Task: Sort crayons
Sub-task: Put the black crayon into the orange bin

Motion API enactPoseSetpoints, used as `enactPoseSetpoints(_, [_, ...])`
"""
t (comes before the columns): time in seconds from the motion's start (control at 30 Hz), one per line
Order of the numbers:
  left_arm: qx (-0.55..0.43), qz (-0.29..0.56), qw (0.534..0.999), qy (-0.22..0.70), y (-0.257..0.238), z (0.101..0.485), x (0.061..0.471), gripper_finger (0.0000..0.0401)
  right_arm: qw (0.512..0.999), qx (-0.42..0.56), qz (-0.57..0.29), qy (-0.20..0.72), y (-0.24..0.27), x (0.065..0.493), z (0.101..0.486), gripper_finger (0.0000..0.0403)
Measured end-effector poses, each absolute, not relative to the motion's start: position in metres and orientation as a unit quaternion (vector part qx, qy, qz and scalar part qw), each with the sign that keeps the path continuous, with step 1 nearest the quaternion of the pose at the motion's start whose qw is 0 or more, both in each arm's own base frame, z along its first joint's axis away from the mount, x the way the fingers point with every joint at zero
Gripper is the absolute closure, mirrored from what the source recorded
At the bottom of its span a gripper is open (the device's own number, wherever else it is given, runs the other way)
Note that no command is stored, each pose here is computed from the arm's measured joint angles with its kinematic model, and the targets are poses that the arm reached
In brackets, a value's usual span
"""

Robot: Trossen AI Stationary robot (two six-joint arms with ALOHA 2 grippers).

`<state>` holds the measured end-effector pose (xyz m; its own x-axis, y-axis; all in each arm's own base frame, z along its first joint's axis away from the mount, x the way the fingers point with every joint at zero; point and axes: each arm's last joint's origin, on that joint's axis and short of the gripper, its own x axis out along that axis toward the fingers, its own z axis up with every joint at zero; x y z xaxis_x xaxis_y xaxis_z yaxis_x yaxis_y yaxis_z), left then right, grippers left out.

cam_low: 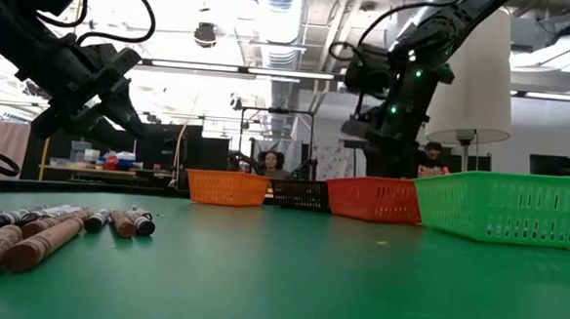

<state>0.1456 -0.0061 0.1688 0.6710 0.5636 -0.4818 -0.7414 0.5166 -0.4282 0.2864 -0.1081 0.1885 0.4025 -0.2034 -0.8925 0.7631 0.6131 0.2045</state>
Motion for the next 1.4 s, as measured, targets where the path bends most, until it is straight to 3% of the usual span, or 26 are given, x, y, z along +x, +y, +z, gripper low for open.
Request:
enactPoseSetpoints(0.33, [-0.314,0.367,0.862,0.154,-0.007,0.168,0.146,0.0221,0.841,0.308,-0.283,0.342,-0.093,0.262,0.256,0.0326])
enactPoseSetpoints(0.6, [-0.310,0.359,0.865,0.163,-0.007,0.168,0.146,0.0221,0.927,0.236,-0.148,0.252,-0.036,0.272,0.294,0.0326])
enactPoseSetpoints(0.87, [-0.316,0.373,0.860,0.148,-0.006,0.169,0.146,0.0221,0.942,0.210,-0.119,0.233,0.022,0.311,0.271,0.0326])
enactPoseSetpoints(1.4, [-0.317,0.373,0.859,0.147,-0.006,0.169,0.146,0.0221,0.917,0.167,-0.106,0.346,0.092,0.422,0.228,0.0326])
